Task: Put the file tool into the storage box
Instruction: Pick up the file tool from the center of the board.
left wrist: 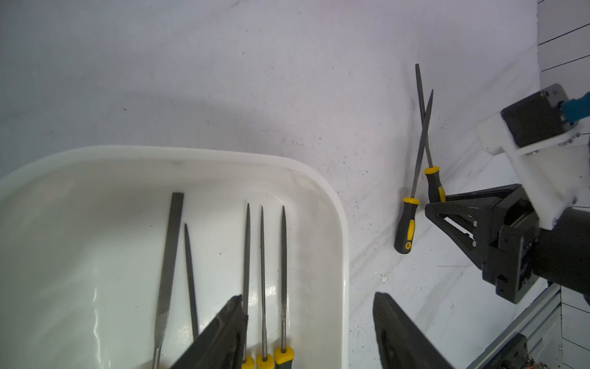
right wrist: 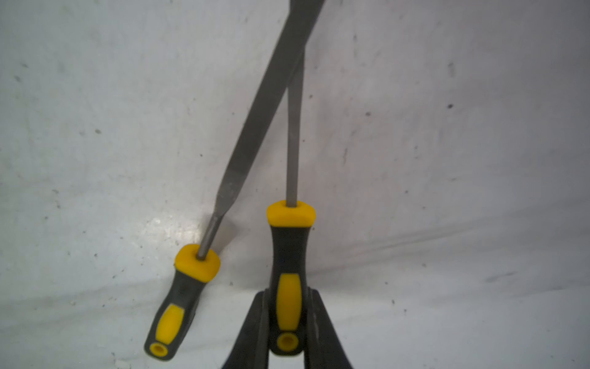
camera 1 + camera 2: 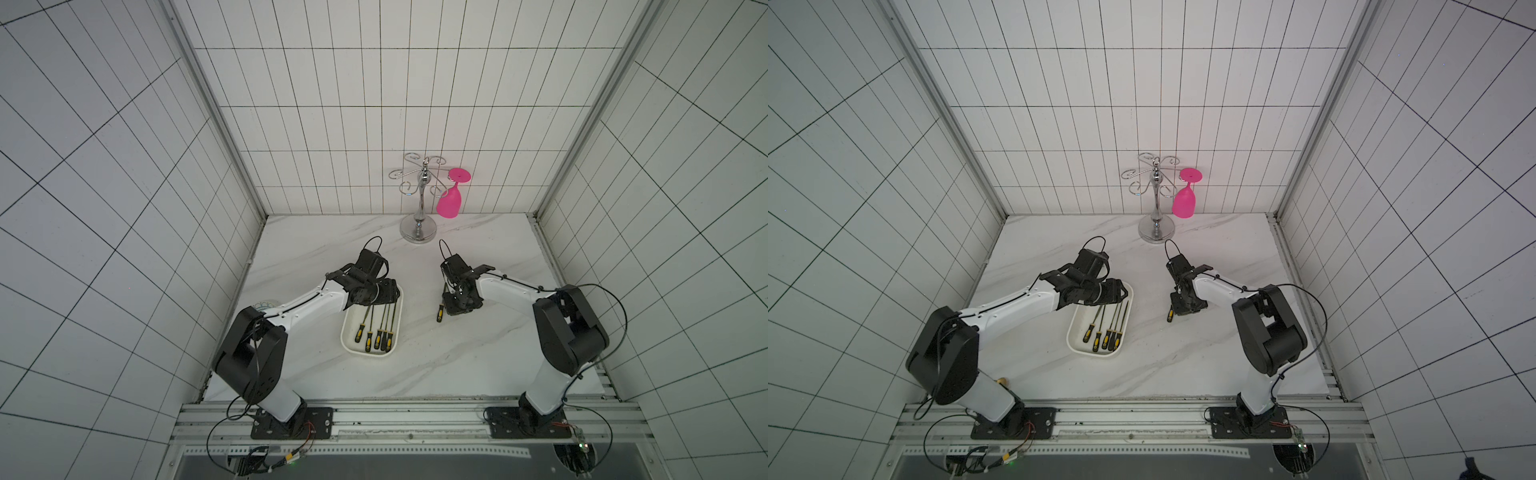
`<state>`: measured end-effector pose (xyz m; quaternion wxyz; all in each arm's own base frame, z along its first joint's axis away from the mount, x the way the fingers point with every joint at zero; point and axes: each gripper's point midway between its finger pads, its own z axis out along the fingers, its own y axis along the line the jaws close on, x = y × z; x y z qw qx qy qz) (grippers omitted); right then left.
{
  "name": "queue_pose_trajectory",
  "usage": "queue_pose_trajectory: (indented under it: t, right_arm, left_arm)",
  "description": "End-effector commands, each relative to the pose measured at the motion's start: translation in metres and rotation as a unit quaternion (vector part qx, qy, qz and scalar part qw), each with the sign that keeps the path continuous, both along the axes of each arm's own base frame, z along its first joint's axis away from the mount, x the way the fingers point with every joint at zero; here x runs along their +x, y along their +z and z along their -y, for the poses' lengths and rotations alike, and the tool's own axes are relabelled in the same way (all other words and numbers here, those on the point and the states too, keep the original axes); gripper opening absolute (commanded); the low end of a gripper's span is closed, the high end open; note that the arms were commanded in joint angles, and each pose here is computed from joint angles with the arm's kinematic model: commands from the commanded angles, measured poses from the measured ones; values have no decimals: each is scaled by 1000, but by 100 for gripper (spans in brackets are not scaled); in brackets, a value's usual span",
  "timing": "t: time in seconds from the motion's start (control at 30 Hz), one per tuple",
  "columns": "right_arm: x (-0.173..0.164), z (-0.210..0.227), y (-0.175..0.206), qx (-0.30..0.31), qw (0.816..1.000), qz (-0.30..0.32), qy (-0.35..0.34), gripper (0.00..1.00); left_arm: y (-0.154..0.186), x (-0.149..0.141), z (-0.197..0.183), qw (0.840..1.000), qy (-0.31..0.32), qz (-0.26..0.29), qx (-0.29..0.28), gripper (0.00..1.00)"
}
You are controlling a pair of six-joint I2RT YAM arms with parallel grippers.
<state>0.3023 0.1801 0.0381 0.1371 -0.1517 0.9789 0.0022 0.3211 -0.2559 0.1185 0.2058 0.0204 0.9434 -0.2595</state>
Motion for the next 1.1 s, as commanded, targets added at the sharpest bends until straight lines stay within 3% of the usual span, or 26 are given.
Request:
queue_pose_trajectory:
  t: [0.0, 0.27, 0.37, 0.5, 0.6, 0.87, 1.07]
  right_arm:
    - [14, 5, 23, 18, 997, 67, -26, 0]
    - [15, -6, 43, 68, 993, 101, -11, 0]
    - [8, -30, 48, 129, 988, 81, 25, 0]
    - [-11, -78, 66, 256, 962, 45, 89, 0]
    - [-27, -104, 84, 313, 940, 33, 132, 0]
    - [-57, -135, 113, 334, 915, 26, 226, 0]
    - [-70, -144, 116, 330, 908, 18, 258, 0]
  left_arm:
    - [29, 10, 9, 998, 6, 38, -51, 68]
    - [45, 15, 15, 993, 16, 55, -101, 72]
    - [48, 15, 18, 992, 13, 58, -111, 73]
    - [55, 17, 23, 989, 9, 67, -133, 73]
    - [60, 20, 26, 986, 9, 74, -147, 73]
    - [59, 24, 31, 985, 9, 70, -157, 73]
    - [60, 29, 34, 983, 14, 75, -167, 73]
